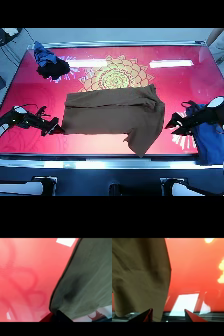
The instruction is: Fold the shirts.
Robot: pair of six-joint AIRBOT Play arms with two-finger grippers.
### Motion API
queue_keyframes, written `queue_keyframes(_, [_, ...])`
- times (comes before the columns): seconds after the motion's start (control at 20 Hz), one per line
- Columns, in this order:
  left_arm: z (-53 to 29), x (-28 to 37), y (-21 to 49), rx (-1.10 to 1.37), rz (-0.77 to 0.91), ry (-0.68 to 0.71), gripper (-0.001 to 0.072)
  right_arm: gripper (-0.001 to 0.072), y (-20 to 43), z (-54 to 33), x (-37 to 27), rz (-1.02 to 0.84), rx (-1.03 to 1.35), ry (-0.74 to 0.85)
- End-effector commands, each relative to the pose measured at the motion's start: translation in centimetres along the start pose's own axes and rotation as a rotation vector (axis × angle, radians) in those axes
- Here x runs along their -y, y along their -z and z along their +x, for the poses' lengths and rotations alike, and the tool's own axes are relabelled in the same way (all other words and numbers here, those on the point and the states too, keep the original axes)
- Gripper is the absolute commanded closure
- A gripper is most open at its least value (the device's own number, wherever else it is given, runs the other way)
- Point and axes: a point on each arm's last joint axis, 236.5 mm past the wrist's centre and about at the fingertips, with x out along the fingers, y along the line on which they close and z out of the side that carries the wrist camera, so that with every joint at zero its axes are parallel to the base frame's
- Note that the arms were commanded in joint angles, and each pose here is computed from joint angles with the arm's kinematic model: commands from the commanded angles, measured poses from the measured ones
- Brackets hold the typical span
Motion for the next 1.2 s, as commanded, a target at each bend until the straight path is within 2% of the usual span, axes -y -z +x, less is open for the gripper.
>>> queue_keyframes(0.0, [-0.4,0.0,-0.3,0.027,0.023,-0.011,0.0683,0.0229,-1.2,4.1,-1.6,-0.002,0.084,-0.040])
queue_keyframes(0.3, [-2.3,1.1,-0.7,0.100,0.097,-0.015,0.0683,0.0228,-4.1,5.8,-1.3,-0.039,0.183,0.027])
queue_keyframes(0.65, [-2.3,1.1,-0.8,0.104,0.105,-0.016,0.0683,0.0238,-2.9,6.3,0.1,-0.068,0.091,0.088])
queue_keyframes(0.7, [-2.3,1.2,-0.8,0.104,0.105,-0.016,0.0683,0.0262,-2.4,6.7,0.3,-0.060,0.061,0.087])
queue_keyframes(0.8, [-2.3,1.1,-0.8,0.105,0.105,-0.016,0.0683,0.0398,-2.4,7.4,-0.2,-0.045,0.047,0.062])
queue_keyframes(0.85, [-2.3,1.1,-0.8,0.106,0.105,-0.016,0.0683,0.0515,-2.8,7.4,-0.5,-0.039,0.061,0.050])
queue_keyframes(0.9, [-2.5,1.2,-1.0,0.111,0.108,-0.017,0.0683,0.0664,-3.6,7.2,-0.6,-0.042,0.096,0.049])
queue_keyframes(1.0, [-5.1,2.3,-2.9,0.193,0.133,-0.012,0.0684,0.0673,-5.2,4.7,-2.0,-0.093,0.162,0.044])
queue_keyframes(1.15, [-17.2,9.6,-6.7,0.540,0.317,0.002,0.0685,0.0672,-8.7,-6.9,-8.6,-0.347,0.449,0.014])
